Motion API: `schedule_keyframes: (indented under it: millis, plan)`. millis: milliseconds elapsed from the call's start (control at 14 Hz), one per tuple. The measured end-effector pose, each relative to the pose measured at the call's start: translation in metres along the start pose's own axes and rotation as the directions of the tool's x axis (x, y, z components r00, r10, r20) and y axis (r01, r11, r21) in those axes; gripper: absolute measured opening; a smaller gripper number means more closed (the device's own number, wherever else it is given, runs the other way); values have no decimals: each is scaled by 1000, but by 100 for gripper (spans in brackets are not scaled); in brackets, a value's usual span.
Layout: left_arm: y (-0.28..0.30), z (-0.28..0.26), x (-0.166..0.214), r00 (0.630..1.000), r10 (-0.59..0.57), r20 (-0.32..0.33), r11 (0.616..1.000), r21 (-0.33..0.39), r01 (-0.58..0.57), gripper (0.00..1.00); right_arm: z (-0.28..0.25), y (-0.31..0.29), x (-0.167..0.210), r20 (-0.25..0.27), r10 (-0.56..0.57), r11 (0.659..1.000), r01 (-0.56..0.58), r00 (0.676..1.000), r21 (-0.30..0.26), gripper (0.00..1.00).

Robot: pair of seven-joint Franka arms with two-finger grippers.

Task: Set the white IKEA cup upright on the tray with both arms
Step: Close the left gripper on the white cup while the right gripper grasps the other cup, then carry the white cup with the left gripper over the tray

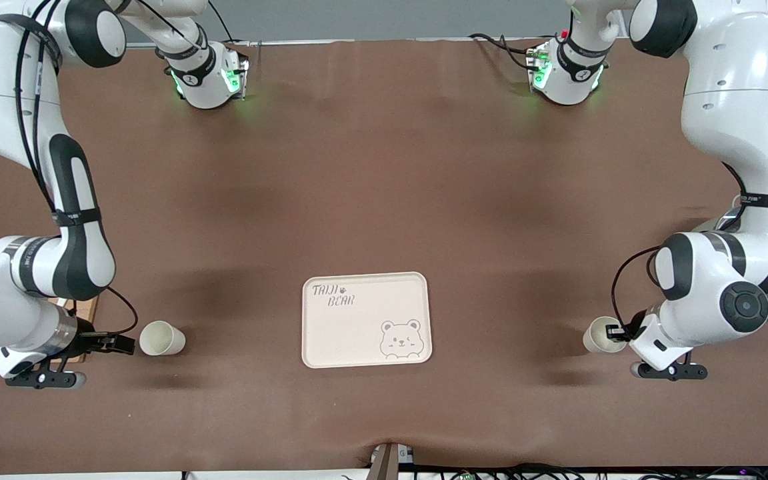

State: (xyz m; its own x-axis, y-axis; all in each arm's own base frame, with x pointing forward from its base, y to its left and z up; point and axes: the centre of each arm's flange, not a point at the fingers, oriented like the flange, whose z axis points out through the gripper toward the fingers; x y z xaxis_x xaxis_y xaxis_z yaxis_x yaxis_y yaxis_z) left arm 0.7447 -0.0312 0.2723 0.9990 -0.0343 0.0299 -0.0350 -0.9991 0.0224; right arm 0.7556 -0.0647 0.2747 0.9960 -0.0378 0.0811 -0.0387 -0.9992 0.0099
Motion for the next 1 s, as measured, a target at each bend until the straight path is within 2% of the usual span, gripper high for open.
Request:
schedule_keyframes:
  millis: [214,786,1000]
  plan:
    - [30,-13,0,1000,-21,-11,999,-35,20,4,10,-1,-1,12,-1,1000,1,1000,1,100]
    - [119,-42,-12,993,-115,25,985,-125,118,4,17,-9,-3,22,-14,1000,14,1000,7,100]
    - [178,-43,-24,988,-146,45,978,-141,151,4,25,-10,-6,37,-16,1000,15,999,8,100]
